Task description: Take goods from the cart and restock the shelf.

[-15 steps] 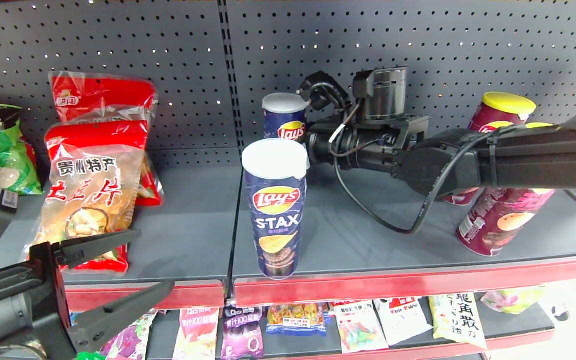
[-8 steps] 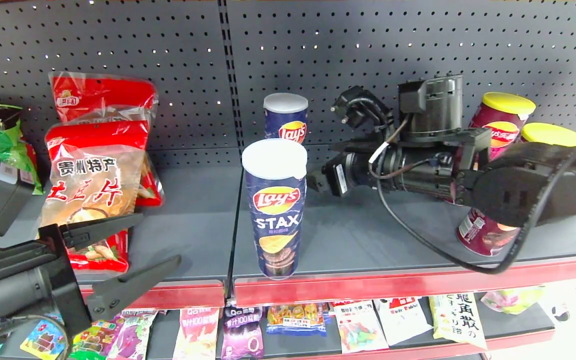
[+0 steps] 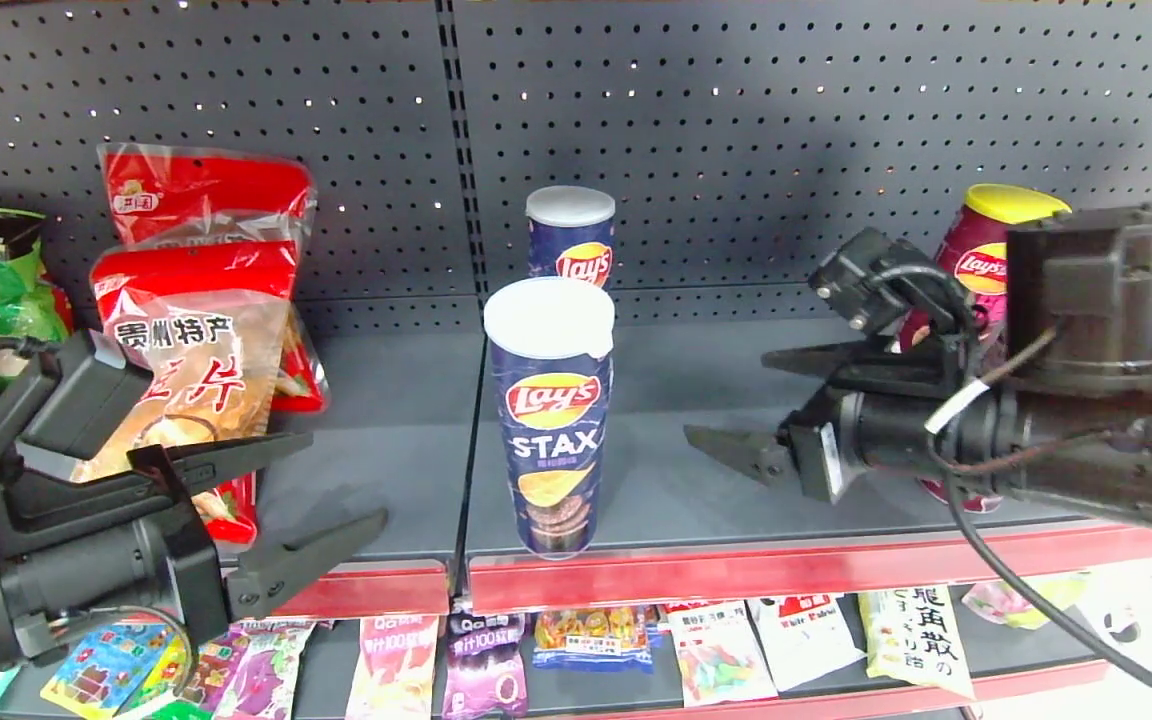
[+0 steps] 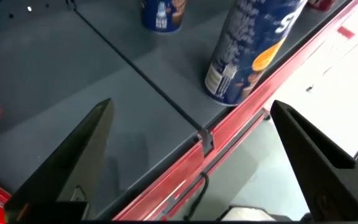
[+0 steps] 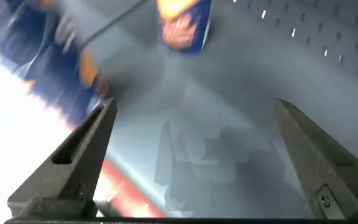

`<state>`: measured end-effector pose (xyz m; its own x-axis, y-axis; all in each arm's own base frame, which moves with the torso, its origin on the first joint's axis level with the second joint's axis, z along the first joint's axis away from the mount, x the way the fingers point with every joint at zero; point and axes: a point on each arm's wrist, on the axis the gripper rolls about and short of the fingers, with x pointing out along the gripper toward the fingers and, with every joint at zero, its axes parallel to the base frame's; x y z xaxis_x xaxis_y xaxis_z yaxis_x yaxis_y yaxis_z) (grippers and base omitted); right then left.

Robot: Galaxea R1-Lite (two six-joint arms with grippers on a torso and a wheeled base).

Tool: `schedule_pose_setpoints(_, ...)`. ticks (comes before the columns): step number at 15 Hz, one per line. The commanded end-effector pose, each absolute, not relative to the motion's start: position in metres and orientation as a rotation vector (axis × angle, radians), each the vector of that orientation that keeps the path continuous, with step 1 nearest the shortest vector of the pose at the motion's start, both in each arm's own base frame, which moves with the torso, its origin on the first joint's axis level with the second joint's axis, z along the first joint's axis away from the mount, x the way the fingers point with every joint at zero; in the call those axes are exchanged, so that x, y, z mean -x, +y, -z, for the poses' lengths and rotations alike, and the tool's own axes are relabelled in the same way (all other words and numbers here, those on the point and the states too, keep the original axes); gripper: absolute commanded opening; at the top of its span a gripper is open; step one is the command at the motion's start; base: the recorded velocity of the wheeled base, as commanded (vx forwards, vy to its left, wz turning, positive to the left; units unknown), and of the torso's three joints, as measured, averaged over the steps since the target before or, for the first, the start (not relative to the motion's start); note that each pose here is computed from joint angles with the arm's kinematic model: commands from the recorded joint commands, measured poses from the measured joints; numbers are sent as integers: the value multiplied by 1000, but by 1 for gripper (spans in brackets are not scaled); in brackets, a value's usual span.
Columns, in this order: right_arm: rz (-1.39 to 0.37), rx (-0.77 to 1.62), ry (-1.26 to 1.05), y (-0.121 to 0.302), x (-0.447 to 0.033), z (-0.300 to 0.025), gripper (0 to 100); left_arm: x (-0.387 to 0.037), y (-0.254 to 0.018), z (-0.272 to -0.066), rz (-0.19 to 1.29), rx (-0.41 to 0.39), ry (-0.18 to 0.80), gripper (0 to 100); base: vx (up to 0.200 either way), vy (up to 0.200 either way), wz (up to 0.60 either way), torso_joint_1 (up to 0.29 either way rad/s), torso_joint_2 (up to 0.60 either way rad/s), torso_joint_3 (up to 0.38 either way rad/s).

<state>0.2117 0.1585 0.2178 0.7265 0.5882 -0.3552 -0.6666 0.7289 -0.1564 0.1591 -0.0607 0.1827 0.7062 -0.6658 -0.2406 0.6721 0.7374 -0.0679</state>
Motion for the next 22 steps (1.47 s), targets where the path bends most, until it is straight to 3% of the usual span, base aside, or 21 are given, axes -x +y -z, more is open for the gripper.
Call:
schedule_pose_setpoints(1, -715, 274, 251, 124, -162, -219, 100, -166, -64, -174, 750, -26, 304, 100, 0, 0, 0, 0, 0, 0)
schedule_pose_setpoints(4, -753, 248, 197, 86, -110, -206, 100, -185, -70, -166, 744, -115, 328, 100, 0, 0, 0, 0, 0, 0)
schedule_pose_setpoints(7, -735, 217, 161, 55, -73, -185, 100, -207, -87, -165, 741, -139, 346, 100, 0, 0, 0, 0, 0, 0)
schedule_pose_setpoints(12, -503, 180, 91, 31, -63, -189, 100, -211, -99, -156, 761, -155, 389, 100, 0, 0, 0, 0, 0, 0)
schedule_pose_setpoints(22, -477, 138, 64, 27, -58, -192, 100, -232, -114, -146, 739, -189, 420, 100, 0, 0, 0, 0, 0, 0)
